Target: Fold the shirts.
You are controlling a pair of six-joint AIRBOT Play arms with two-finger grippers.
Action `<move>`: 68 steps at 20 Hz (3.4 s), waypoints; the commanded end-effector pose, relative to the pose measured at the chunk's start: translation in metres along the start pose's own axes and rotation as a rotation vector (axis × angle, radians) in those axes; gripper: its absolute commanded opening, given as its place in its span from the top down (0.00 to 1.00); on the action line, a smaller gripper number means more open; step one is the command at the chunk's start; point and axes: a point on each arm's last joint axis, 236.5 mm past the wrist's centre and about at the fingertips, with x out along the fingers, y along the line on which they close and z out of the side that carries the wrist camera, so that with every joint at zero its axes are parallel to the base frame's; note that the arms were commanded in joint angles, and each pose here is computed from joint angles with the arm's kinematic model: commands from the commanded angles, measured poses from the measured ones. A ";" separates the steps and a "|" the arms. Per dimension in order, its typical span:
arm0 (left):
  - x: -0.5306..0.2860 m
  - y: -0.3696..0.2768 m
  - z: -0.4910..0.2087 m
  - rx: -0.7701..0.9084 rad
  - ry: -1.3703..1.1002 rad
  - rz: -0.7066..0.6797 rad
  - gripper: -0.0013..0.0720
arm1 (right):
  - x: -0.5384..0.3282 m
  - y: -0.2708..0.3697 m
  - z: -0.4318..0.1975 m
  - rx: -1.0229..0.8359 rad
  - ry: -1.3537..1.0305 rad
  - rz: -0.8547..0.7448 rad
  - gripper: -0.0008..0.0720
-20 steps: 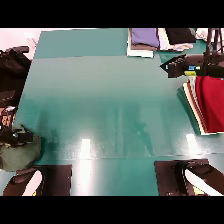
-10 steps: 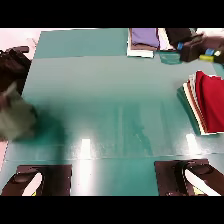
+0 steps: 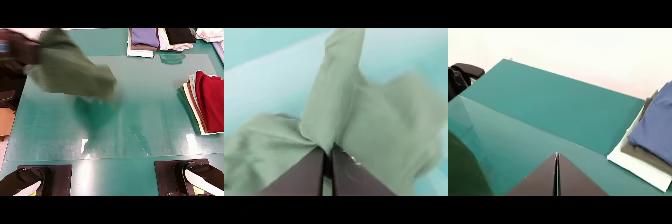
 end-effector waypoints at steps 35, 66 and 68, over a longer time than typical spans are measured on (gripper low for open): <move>0.345 -0.141 -0.179 -0.529 0.437 -0.470 0.20 | -0.006 0.006 0.005 -0.027 0.079 0.020 0.96; 0.200 0.088 -0.094 -0.325 0.283 -0.089 0.95 | 0.144 -0.007 -0.431 0.893 0.763 -0.033 0.29; 0.200 0.087 -0.095 -0.325 0.284 -0.090 0.95 | 0.167 -0.005 -0.434 0.881 0.772 -0.018 0.29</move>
